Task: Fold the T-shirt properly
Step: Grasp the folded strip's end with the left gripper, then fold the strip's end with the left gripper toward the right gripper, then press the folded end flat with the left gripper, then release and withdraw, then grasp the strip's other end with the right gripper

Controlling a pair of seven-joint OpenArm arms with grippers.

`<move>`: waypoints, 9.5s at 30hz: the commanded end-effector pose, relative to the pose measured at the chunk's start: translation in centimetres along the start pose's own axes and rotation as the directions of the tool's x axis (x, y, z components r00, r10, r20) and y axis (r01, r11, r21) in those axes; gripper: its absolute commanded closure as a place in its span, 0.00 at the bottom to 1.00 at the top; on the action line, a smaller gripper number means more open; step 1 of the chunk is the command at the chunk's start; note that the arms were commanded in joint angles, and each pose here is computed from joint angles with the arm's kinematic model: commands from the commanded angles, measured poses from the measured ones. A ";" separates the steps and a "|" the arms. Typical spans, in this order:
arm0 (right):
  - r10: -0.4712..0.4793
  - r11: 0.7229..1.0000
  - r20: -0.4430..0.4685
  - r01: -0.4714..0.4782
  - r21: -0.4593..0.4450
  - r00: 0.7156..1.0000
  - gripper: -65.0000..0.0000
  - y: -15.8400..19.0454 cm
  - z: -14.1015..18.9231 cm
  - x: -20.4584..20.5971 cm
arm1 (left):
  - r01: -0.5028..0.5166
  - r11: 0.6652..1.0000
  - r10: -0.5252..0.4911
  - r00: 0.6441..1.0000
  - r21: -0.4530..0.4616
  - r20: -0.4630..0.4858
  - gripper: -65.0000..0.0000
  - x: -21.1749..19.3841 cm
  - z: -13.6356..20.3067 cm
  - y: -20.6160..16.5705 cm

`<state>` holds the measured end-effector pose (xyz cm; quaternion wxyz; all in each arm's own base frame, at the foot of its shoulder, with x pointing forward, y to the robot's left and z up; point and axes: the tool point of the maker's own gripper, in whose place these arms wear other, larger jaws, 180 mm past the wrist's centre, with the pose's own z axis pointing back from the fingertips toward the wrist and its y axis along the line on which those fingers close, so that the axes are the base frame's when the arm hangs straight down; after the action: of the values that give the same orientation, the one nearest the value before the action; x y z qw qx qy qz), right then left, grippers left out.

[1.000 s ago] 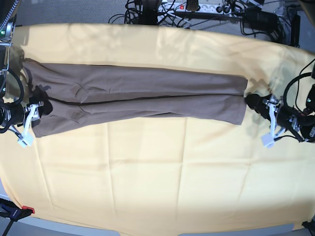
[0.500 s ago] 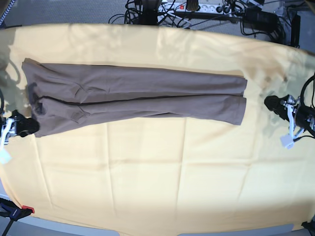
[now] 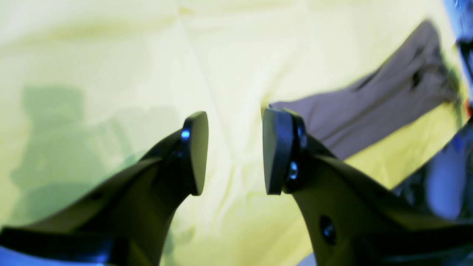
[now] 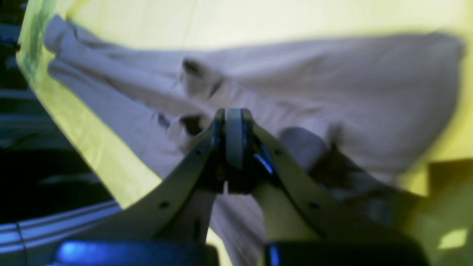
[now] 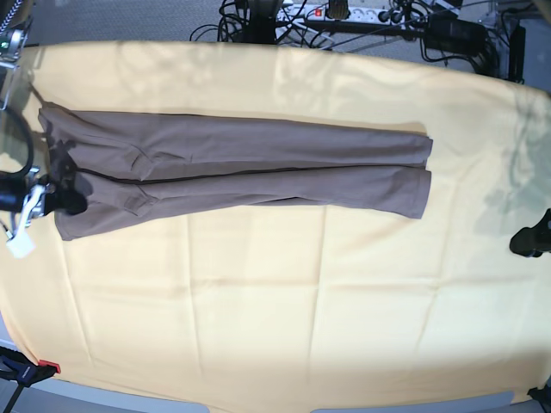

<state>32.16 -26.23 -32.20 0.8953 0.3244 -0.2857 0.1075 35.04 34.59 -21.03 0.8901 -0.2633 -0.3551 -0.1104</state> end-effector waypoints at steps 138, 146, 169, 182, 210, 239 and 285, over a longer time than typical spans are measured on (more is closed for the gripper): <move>0.036 0.980 -0.067 -0.049 -0.195 0.997 1.00 -2.8 -3.4 -2.8 | 0.029 0.564 0.313 0.917 -0.825 0.246 0.58 -1.3 -21.1 -35.4; 0.038 0.979 -0.066 -0.050 -0.196 0.997 1.00 -2.8 -3.4 -2.7 | 0.174 0.551 0.215 0.915 -0.816 0.340 1.00 0.6 -17.7 -35.8; 0.038 0.979 -0.062 -0.050 -0.197 0.997 1.00 -2.8 -3.5 -2.7 | 0.320 0.882 -0.244 0.938 -0.345 0.246 1.00 -8.1 -17.8 -28.2; 0.038 0.979 -0.059 -0.049 -0.196 0.998 1.00 -2.8 -3.5 -2.7 | 0.432 0.830 -0.419 0.900 -0.352 0.118 1.00 -12.5 -21.9 -31.3; 0.037 0.979 -0.068 -0.050 -0.197 0.997 1.00 -2.8 -3.5 -2.8 | 0.288 0.937 -0.243 0.944 -0.199 0.223 1.00 -7.5 -21.0 -28.6; 0.034 0.987 -0.011 -0.035 -0.159 0.999 1.00 -2.1 -3.5 -1.6 | 0.484 0.733 -0.404 0.875 -0.478 0.267 1.00 -10.8 -22.7 -38.7; -0.169 0.985 0.037 0.168 0.030 0.985 0.29 -0.3 0.9 -5.9 | 0.476 0.876 -0.467 0.878 -0.085 0.103 1.00 -8.2 -14.5 -18.5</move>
<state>26.49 -26.24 -36.36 0.8915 0.3687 -0.2622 0.0219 29.83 11.32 -29.87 0.8202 -0.2199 -0.4158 -0.3255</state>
